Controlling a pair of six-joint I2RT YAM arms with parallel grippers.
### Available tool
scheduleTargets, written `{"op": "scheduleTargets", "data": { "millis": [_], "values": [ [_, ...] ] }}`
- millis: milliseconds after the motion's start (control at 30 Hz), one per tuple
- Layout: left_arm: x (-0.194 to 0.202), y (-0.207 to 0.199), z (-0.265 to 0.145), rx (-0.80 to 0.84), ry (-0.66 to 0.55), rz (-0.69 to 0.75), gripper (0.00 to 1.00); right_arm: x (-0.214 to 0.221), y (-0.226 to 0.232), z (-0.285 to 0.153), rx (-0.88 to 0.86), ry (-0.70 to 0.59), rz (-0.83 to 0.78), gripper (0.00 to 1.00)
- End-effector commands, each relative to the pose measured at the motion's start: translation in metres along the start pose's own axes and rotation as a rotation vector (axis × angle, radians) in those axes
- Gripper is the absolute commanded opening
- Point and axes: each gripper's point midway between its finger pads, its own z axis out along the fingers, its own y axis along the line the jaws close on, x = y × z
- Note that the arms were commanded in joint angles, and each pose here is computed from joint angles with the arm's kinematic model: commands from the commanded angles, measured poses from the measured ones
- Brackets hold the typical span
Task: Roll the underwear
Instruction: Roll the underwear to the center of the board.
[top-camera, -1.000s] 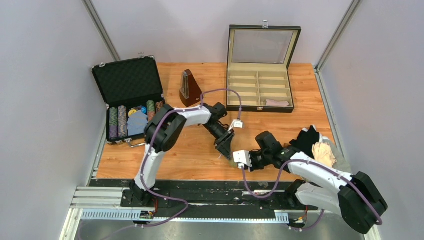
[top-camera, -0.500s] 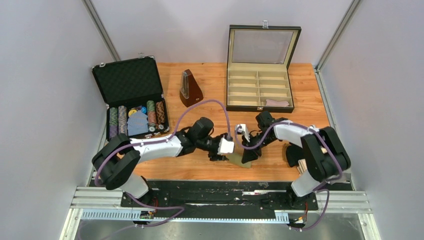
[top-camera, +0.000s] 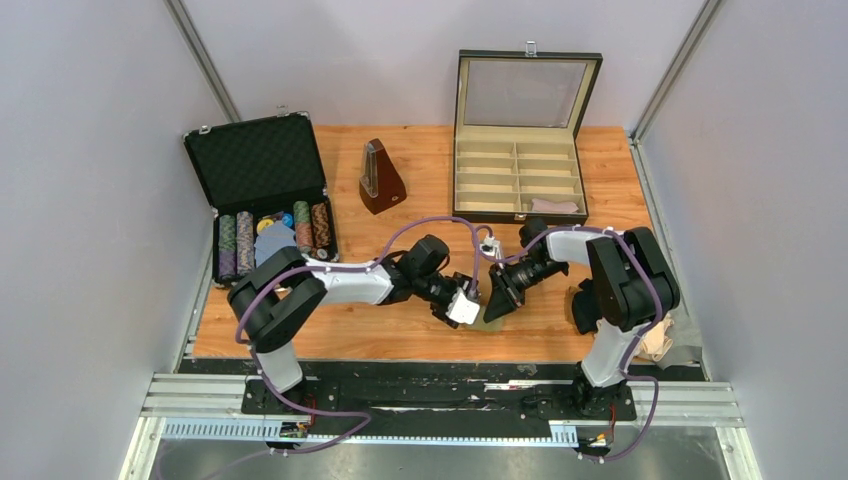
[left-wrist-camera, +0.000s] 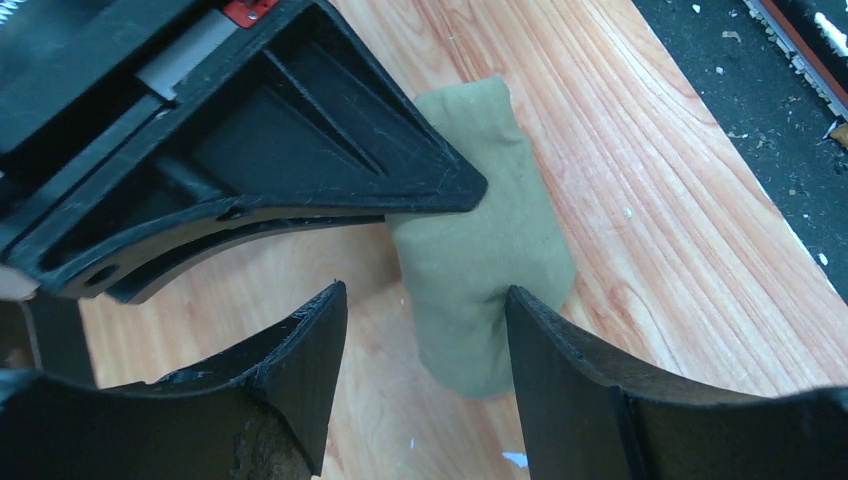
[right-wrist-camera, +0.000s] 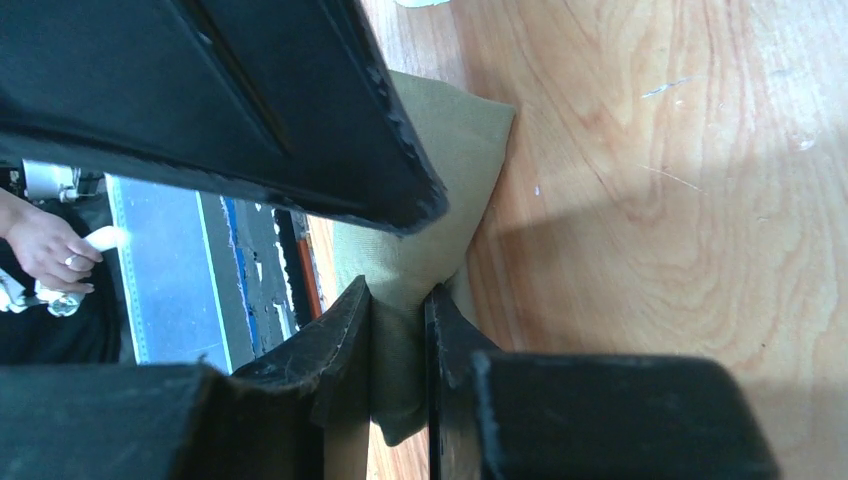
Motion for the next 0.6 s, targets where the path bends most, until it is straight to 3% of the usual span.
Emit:
{"op": "scheduleTargets", "data": {
  "millis": [0, 200, 267, 367, 467, 567],
  "values": [
    [0.002, -0.016, 0.011, 0.114, 0.010, -0.052, 0.66, 0.022, -0.032, -0.001, 0.120, 0.106, 0.020, 0.00],
    [0.025, -0.024, 0.020, 0.144, 0.100, -0.121, 0.60, 0.021, -0.033, -0.001, 0.104, 0.113, 0.052, 0.01],
    [0.030, -0.024, 0.025, 0.154, 0.110, -0.145, 0.54, 0.021, -0.033, -0.001, 0.104, 0.112, 0.055, 0.01],
    [0.032, -0.032, 0.030, 0.202, 0.107, -0.161, 0.36, 0.020, -0.034, 0.000, 0.106, 0.114, 0.077, 0.02],
    [0.039, -0.040, 0.037, 0.256, 0.123, -0.160, 0.27, 0.017, -0.036, 0.000, 0.107, 0.112, 0.097, 0.06],
    [0.048, -0.053, 0.037, 0.310, 0.155, -0.179, 0.25, 0.010, -0.040, -0.002, 0.122, 0.104, 0.099, 0.21]
  ]
}}
